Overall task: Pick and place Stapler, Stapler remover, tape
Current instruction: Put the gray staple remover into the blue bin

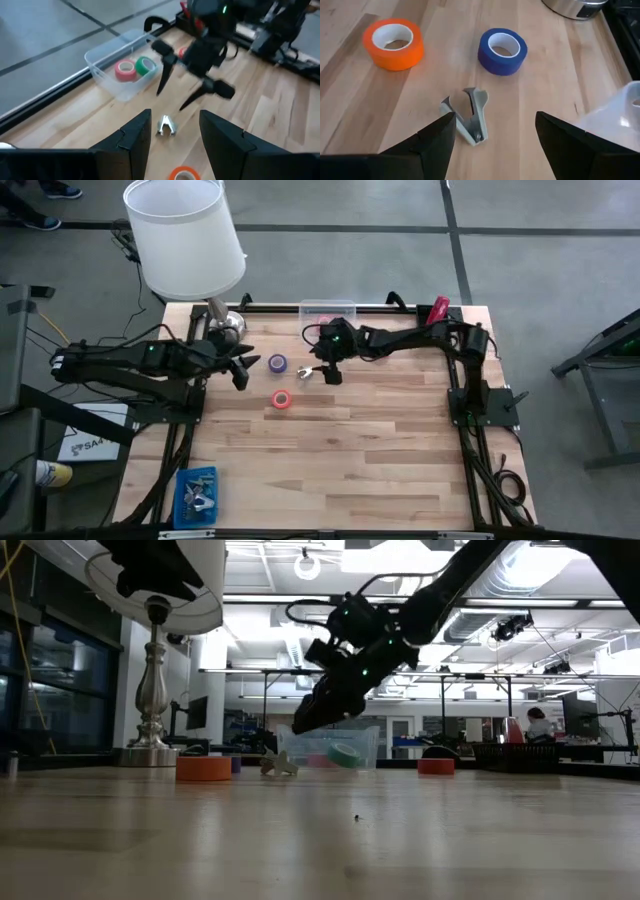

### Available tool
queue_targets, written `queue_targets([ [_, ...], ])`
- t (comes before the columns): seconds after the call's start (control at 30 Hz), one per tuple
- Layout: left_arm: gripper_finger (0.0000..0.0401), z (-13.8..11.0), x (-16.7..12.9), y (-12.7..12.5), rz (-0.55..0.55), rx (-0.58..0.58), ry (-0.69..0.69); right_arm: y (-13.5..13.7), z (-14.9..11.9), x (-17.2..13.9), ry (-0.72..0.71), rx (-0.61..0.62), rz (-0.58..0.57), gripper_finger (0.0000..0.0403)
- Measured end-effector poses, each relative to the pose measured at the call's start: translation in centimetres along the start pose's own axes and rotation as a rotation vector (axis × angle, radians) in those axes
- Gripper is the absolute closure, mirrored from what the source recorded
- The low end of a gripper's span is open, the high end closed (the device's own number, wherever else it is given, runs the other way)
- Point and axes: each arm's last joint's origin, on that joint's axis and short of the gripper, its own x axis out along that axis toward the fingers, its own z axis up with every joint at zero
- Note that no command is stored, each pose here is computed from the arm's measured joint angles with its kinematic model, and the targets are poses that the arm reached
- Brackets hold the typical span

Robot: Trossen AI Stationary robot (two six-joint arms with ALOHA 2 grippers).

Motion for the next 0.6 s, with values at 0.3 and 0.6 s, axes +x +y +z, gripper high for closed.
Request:
queue_targets([
  [0.3, 0.0238, -0.2, -0.8, 0.6, -0.02, -0.003, 0.004, 1.2, -1.6, 2.6, 0.014, -0.012, 0.031, 0.0139],
  [0.6, 0.0238, -0.5, -0.9, 0.7, -0.036, 0.011, 0.039, 1.5, -2.7, 3.6, 0.05, -0.031, 0.041, 0.0139],
])
